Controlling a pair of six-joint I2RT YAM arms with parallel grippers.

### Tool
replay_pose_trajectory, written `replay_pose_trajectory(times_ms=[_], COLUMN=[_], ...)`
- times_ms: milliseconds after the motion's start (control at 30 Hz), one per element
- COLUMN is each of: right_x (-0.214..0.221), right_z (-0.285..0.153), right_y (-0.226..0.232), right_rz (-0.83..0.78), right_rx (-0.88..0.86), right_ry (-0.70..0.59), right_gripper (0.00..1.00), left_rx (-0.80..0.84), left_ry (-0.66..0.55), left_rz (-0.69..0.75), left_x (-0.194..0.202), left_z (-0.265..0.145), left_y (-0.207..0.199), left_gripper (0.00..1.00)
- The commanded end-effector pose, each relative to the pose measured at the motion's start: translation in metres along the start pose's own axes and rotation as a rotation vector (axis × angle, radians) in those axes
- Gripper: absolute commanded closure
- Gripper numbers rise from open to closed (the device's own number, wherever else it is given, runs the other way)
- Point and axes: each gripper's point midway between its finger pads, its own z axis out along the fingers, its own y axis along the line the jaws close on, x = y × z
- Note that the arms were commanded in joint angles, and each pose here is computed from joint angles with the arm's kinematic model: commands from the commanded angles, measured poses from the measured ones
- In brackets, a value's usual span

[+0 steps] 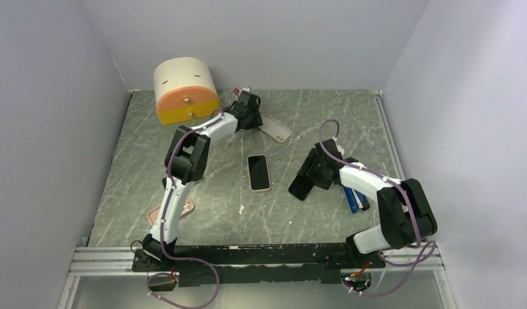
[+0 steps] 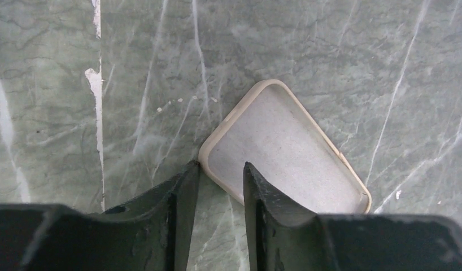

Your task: Put the phone into the phone case

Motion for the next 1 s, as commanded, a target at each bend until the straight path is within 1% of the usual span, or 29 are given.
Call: replay_pose_trajectory(times_ms=[0,33,267,400,500,600,733,967], right_x=[0.016,0.016,0.015,0.014,0.013,0.015,0.018,0.018], right_z=[0.007,0.007,0.006,0.004,0.004,0.004,0.003,0.0], right_y=[-0.02,-0.021,-0.021,-0.02,-0.02,-0.022,-0.023,-0.02], right_rz=[0.007,0.009,0.007,0.008,0.01,0.013,0.018,0.02], right_rx=[0.052,0.052,0.051,0.046,0.042,0.045,0.034,0.01], right_ry=[0.046,0.047,0.047,0.038,0.033,0.038,0.035,0.031], right_gripper=[0.39,0.39,0.39,0.4,0.4,0.4,0.4,0.4], left_rx=[-0.075,-0.086,-0.075,-0.074,-0.079,-0.04,0.018,0.044], left_ry=[0.084,0.09,0.099,0.109,0.084,0.049,0.019,-0.004], left_rz=[0.079,0.088,0.129,0.116,0.109,0.127,0.194,0.289], left_x=[0.028,0.029,0.025,0.026,0.023,0.018,0.008,-0.013], left_z=[0.005,0.005,-0.005,-0.023,-0.042,-0.059,-0.079,-0.117], left_y=[0.022,0.024,0.021,0.019,0.019,0.012,0.003,-0.006], left_gripper=[0.62,0.63,0.89,0.97,0.97,0.98,0.97,0.98])
